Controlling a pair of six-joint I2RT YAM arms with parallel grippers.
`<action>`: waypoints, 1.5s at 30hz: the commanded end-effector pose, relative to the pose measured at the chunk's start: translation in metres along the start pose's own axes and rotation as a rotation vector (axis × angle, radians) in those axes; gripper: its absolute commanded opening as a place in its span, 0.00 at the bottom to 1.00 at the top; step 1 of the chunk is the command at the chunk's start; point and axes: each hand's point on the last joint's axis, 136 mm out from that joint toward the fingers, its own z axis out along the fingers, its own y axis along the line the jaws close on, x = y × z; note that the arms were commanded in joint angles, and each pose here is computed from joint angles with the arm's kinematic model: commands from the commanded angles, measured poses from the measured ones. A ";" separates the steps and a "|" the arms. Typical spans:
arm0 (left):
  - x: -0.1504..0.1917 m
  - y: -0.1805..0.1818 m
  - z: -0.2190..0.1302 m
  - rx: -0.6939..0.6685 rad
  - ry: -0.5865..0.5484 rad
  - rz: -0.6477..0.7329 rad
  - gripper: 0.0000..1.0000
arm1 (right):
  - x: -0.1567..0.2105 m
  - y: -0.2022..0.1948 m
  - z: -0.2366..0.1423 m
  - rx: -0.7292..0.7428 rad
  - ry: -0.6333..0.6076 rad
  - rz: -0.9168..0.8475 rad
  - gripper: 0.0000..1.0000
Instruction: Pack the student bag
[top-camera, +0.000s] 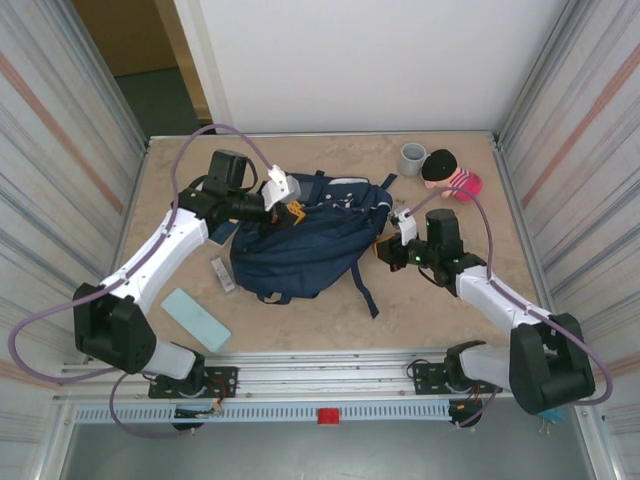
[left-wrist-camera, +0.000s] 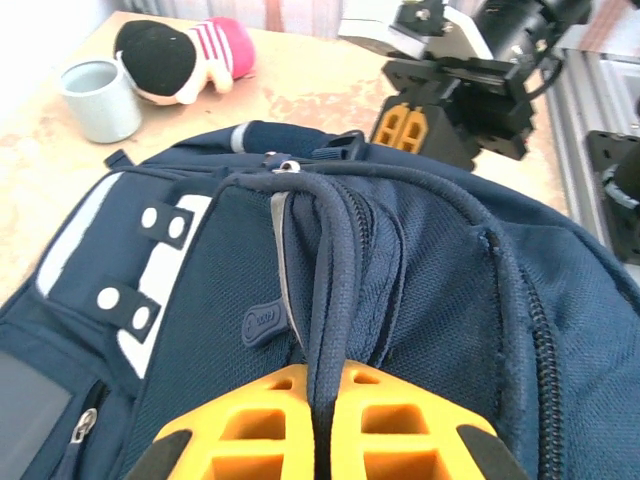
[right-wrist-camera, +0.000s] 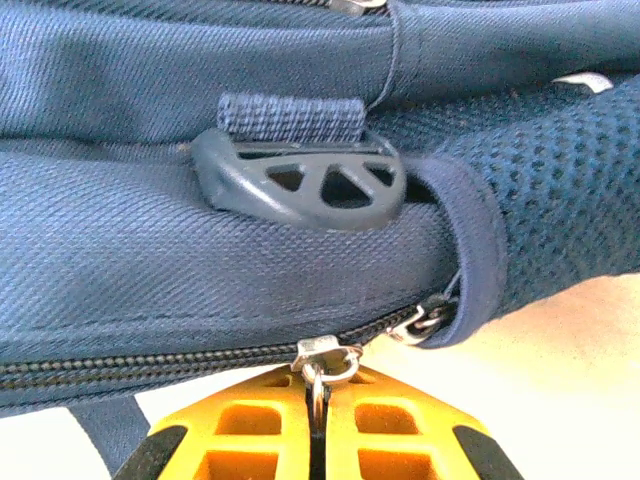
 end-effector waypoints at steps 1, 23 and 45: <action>-0.017 0.026 -0.009 -0.199 -0.008 0.019 0.00 | -0.005 0.016 -0.010 -0.037 0.009 -0.003 0.00; -0.016 0.063 0.071 -0.571 0.146 -0.120 0.00 | -0.010 0.128 -0.007 -0.246 0.227 0.050 0.02; -0.041 0.015 0.064 -0.219 -0.097 0.051 0.00 | -0.015 0.086 -0.026 -0.099 0.058 0.635 0.93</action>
